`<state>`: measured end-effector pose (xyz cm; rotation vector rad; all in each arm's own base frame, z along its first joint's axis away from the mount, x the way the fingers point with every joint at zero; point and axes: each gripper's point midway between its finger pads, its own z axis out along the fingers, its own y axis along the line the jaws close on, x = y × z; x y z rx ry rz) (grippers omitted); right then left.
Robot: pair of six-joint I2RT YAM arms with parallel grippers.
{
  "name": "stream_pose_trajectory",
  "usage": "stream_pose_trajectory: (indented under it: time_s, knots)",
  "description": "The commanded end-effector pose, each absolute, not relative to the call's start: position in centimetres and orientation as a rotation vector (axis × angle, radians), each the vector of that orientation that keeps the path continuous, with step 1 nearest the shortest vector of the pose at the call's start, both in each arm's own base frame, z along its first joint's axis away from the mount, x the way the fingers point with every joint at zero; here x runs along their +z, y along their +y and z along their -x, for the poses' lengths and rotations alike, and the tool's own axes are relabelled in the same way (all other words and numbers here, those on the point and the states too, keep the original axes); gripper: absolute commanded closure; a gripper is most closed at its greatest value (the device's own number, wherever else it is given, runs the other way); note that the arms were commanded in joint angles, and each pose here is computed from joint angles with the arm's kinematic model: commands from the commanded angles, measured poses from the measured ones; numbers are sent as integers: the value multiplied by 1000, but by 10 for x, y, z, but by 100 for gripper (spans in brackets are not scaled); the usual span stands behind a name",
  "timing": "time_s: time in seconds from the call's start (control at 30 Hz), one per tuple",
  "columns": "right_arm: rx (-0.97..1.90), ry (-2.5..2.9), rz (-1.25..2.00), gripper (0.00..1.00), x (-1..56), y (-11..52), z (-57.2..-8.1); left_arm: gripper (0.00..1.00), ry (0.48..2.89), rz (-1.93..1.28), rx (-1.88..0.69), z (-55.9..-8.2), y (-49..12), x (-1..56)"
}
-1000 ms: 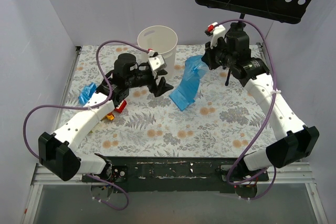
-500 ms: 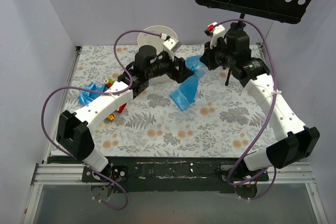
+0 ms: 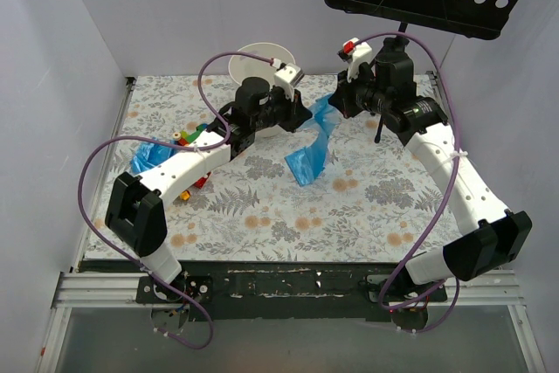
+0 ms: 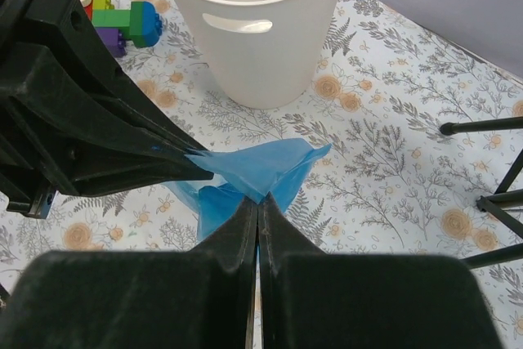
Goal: Put the trash bags into the trash bin
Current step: Unfold the trash bag at the center of the board.
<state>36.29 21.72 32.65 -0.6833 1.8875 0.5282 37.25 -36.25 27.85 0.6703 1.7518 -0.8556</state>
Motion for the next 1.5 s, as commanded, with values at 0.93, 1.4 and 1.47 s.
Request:
stream_pose_trajectory:
  time_s: [0.93, 1.4, 1.47]
  knots:
    - [504, 2056, 589, 48, 256, 216, -361, 100, 1554, -826, -735, -331, -322, 365]
    - [953, 1920, 755, 50, 278, 226, -320, 100, 1573, -871, -740, -316, -315, 348]
    - [1100, 1848, 838, 72, 289, 240, -304, 100, 1572, -866, -740, -317, -315, 347]
